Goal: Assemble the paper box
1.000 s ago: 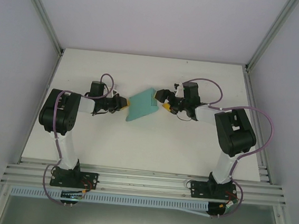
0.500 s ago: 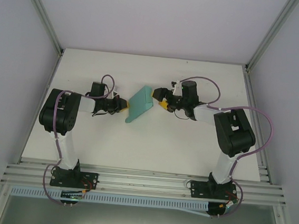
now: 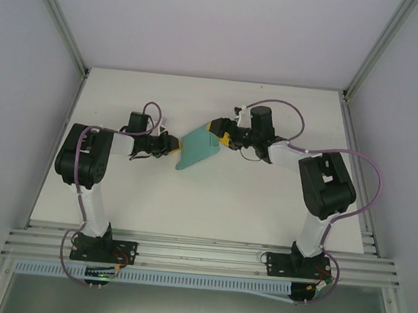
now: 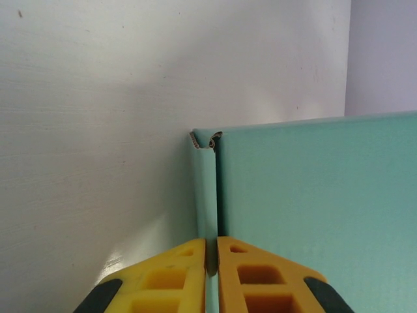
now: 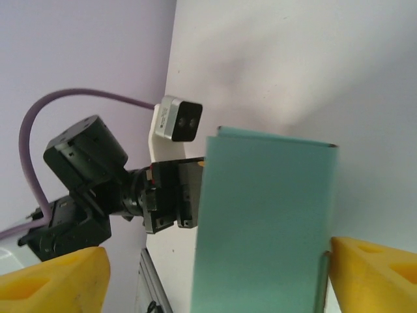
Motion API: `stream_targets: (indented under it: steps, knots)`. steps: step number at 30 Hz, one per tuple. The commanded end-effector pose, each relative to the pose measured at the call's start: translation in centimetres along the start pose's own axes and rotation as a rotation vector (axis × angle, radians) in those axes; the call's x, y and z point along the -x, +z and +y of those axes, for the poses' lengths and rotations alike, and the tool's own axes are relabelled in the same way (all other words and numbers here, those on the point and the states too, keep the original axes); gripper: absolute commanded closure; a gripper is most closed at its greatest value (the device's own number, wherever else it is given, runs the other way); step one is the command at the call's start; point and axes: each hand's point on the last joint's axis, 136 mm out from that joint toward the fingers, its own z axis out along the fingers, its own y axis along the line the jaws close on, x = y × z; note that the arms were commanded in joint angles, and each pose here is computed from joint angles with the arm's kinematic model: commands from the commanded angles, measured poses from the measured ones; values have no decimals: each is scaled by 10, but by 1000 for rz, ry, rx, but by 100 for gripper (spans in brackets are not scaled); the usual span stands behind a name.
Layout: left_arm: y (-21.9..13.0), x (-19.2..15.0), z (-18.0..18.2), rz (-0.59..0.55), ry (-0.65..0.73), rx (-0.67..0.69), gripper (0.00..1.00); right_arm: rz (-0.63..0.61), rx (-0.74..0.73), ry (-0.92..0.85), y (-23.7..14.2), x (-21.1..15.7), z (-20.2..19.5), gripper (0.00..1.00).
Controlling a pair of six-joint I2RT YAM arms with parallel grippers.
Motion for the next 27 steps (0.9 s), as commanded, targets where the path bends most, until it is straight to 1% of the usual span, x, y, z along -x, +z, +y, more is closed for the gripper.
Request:
stream_targets:
  steps: [1,2,4,5,7,8,10,11,13,15,18,19,20,22,23,24,26,27]
  knots:
    - [-7,7,-22,-17,77,-27,88,43,5,10,6,-5,-1,24]
    - [-9,9,-25,-26,91,-26,87,48,1,12,7,-5,-1,26]
    - [-12,12,-31,-34,119,-29,87,72,-16,8,9,-9,-2,27]
    - [-13,15,-33,-40,130,-24,87,88,-31,5,11,-12,-3,28]
    - [-15,17,-38,-39,155,-17,86,120,-74,8,13,-19,-10,31]
    - [-16,18,-39,-41,167,-7,86,133,-96,11,14,-21,-13,34]
    - [-19,18,-43,-48,190,3,85,142,-141,10,11,-23,-20,46]
    - [-21,19,-45,-53,200,5,85,138,-154,3,9,-23,-21,48]
    - [-25,21,-51,-67,222,5,84,122,-165,-9,5,-21,-19,61]
    - [-30,22,-60,-77,253,-4,83,109,-149,-10,2,-19,-13,63]
    - [-39,26,-74,-102,328,-8,70,82,-131,-3,-2,-15,-6,63]
    - [-42,27,-78,-113,365,-2,64,71,-133,9,-4,-13,-7,64]
    - [-47,28,-86,-130,427,6,55,55,-132,16,-6,-10,-7,65]
    - [-52,25,-103,-146,574,37,31,39,-130,53,-9,-7,-10,66]
    - [-52,19,-112,-145,685,56,10,34,-114,77,-11,-6,-11,67]
    - [-51,11,-121,-143,790,73,1,27,-97,101,-13,-5,-11,67]
    - [-41,-17,-136,-103,1012,67,1,4,-52,161,-18,-1,-11,67]
    - [-37,-29,-141,-85,1093,55,2,-11,-41,192,-21,1,-12,68]
